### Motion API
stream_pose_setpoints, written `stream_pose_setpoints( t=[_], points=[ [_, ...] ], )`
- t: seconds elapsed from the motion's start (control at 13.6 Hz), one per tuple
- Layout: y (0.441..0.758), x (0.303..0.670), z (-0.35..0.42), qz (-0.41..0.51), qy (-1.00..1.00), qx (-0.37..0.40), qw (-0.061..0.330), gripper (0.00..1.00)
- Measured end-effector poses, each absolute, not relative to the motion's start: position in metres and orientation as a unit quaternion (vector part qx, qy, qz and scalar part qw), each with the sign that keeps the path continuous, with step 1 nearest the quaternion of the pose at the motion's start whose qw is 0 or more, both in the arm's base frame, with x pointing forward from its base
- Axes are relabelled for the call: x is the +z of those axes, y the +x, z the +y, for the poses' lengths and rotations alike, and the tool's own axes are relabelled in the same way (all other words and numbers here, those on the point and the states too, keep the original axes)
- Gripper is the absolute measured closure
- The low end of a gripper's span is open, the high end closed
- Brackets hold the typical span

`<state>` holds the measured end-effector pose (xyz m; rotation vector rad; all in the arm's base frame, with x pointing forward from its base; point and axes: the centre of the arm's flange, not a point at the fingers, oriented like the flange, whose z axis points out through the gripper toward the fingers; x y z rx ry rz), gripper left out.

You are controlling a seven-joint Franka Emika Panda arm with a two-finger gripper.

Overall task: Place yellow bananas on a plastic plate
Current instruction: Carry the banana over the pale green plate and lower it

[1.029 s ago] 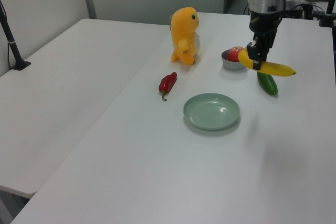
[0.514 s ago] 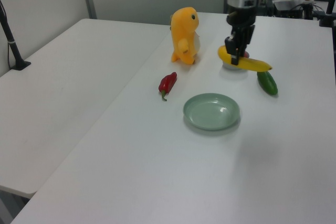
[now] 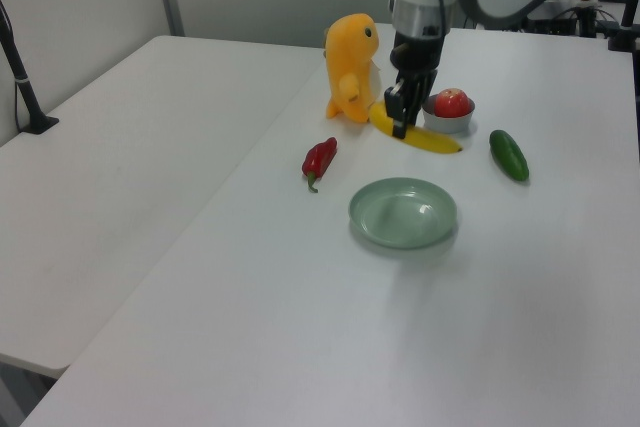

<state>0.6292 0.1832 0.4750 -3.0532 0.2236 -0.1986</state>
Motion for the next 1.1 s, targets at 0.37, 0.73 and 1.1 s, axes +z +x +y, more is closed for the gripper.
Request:
stream_pose_setpoints(
  t=[0.37,0.73,1.1],
  points=[
    [0.647,0.432,0.189,0.069,-0.994,-0.071,0.047,0.67],
    [0.655,0.385,0.199,0.063,-0.995,-0.053,0.048,0.67],
    [0.653,0.358,0.209,0.054,-0.997,-0.033,0.045,0.67]
  ],
)
